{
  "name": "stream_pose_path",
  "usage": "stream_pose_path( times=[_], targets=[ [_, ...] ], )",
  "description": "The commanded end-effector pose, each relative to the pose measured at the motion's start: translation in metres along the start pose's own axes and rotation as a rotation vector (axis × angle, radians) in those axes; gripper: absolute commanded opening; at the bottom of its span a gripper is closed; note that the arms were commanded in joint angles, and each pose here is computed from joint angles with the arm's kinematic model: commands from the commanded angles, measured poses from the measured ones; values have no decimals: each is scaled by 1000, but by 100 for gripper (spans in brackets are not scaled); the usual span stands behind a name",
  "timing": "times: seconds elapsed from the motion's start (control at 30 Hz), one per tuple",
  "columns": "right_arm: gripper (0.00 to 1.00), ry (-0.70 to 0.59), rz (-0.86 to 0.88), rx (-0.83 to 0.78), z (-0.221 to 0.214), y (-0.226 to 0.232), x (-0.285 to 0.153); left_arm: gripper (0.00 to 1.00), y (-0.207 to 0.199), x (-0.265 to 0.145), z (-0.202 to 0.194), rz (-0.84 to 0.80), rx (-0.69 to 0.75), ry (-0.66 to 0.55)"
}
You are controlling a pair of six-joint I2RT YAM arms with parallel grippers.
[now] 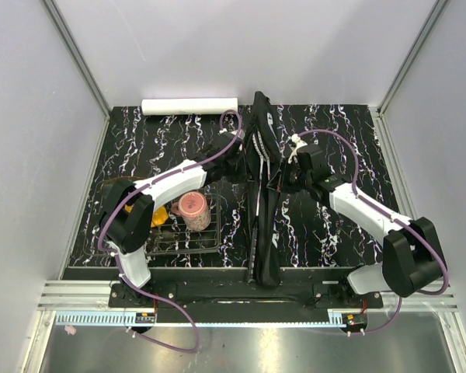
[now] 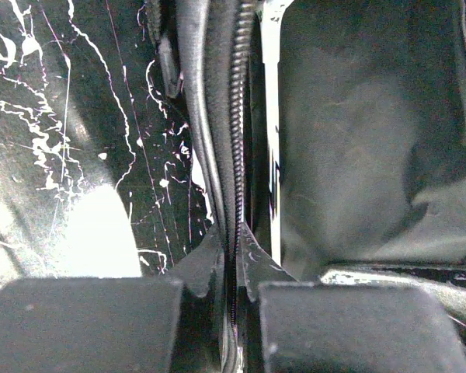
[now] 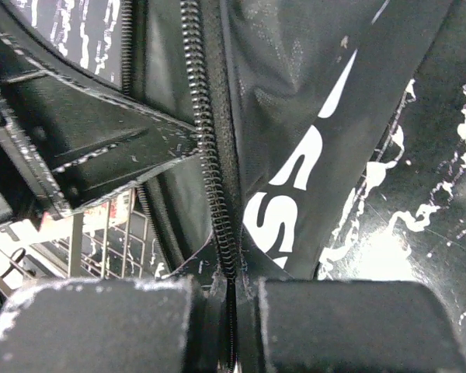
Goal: Pack up the badminton gear
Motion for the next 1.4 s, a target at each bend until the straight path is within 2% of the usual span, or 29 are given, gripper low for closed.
stream_pose_path(
  times=[0.0,0.03,0.07,0.13,0.17,0.27,0.37,0.47,0.6,0.63,0.7,0.97,1.03,1.07,1.17,1.37],
  targets=[
    [10,-32,-91,-34,19,-5,-3,0,-25,-25,8,-89,59,-14],
    [19,-41,-174,-39,26,-11,-5,0,-32,-30,13,-101,61,-23],
    [33,29,-242,-34,15,-20,-10,0,-34,-33,14,-102,58,-18],
    [42,70,-292,-52,14,-24,-15,0,-38,-31,12,-116,44,13],
    [51,107,-308,-45,8,-26,-20,0,-41,-31,9,-135,22,41],
    [59,130,-320,-43,4,-19,-37,0,-41,-26,4,-164,-7,63],
    [64,83,-344,-85,10,-2,-62,0,-39,-25,4,-171,-11,48],
    [64,54,-294,-124,13,25,-80,0,-42,-27,5,-185,-20,39],
    [57,76,-128,-142,-5,68,-78,0,-44,-28,7,-195,-29,31],
    [49,112,-79,-129,-14,73,-74,0,-44,-28,6,-194,-30,30],
    [40,123,-7,-93,-21,82,-67,0,-45,-29,7,-197,-32,27],
    [47,188,63,-143,-60,83,-66,0,-49,-33,9,-211,-40,24],
    [44,248,84,-130,-73,81,-61,0,-52,-36,10,-216,-42,16],
    [36,279,68,-110,-79,78,-56,0,-52,-36,10,-217,-43,15],
    [27,300,7,-75,-90,66,-50,0,-55,-37,10,-226,-37,17],
    [33,355,-73,-30,-112,49,-45,0,-54,-37,8,-228,-36,28]
  ],
)
Point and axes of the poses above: each gripper's point midway between its finger pads, its own x axis out along the fingers, its own y axis along the line the jaws close on, z = x × y, the point moved 6 cm from there along -x, back along the fingers, and after that the axes turned 7 degrees about -x, right-handed, at the moved point
